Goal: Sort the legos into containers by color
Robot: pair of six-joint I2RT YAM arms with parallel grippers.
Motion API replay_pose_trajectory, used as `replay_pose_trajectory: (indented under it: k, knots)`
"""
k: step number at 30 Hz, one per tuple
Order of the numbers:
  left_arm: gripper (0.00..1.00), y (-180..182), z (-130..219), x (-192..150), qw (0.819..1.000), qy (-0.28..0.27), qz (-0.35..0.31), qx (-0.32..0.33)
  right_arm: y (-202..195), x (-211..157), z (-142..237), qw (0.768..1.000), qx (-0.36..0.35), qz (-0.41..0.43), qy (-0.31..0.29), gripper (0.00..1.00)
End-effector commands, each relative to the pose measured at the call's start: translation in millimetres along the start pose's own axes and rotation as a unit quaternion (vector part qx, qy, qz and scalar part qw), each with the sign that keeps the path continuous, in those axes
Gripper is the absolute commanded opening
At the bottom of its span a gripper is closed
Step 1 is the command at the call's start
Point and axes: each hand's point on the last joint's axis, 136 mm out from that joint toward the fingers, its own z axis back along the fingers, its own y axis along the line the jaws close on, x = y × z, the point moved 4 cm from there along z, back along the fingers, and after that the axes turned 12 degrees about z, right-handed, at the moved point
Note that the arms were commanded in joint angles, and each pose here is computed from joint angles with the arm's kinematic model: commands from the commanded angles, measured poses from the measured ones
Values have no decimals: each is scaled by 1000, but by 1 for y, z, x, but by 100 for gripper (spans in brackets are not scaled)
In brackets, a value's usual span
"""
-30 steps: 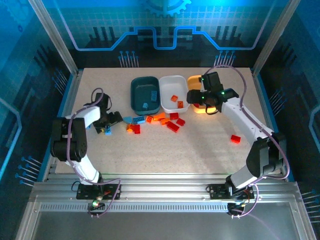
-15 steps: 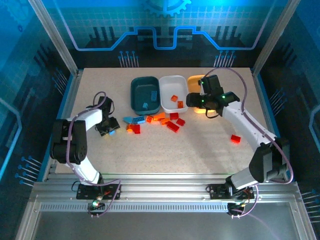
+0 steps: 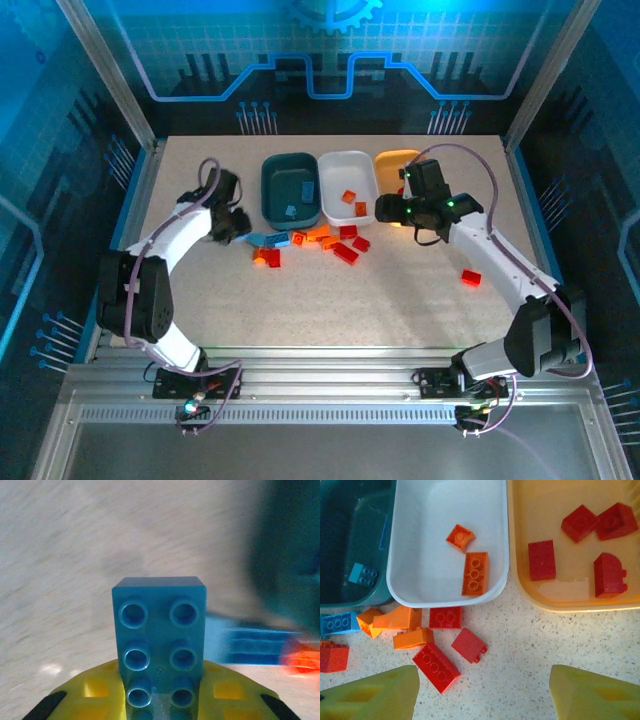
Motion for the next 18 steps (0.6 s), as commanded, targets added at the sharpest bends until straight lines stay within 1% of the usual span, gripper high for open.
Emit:
replay_pose_trajectory:
  k: [1, 3, 5, 8, 11, 12, 14, 15, 16, 17, 18]
  knots:
    - [11, -83, 19, -1, 993, 27, -43, -111, 10, -5, -7, 999, 30, -13, 2, 70]
    - [11, -108, 12, 6, 990, 38, -48, -130, 10, -8, -7, 999, 32, -17, 4, 70]
    - [11, -125, -3, 13, 989, 48, -49, -131, 12, -12, -4, 999, 36, -18, 5, 70]
    - [13, -143, -26, 19, 987, 70, -47, -138, 12, -16, -2, 999, 37, -13, 7, 70]
    - [16, -155, -40, 23, 985, 80, -55, -140, 12, -17, 0, 999, 32, -9, 10, 70]
    - [18, -159, -41, 24, 984, 81, -59, -144, 12, -17, 0, 999, 32, -7, 10, 70]
    - [36, -164, -40, 27, 983, 78, -66, -152, 12, -15, 1, 999, 32, -6, 7, 70]
    - [46, -167, -37, 28, 982, 75, -73, -158, 12, -14, 1, 999, 33, -4, 7, 70]
    - [64, -168, -31, 31, 982, 66, -78, -160, 13, -13, 0, 999, 35, -3, 7, 70]
    - [76, -169, -25, 33, 981, 58, -84, -163, 14, -12, 1, 999, 37, -1, 5, 70]
    - [81, -170, -13, 37, 981, 41, -92, -168, 15, -12, 0, 999, 39, 1, 4, 70]
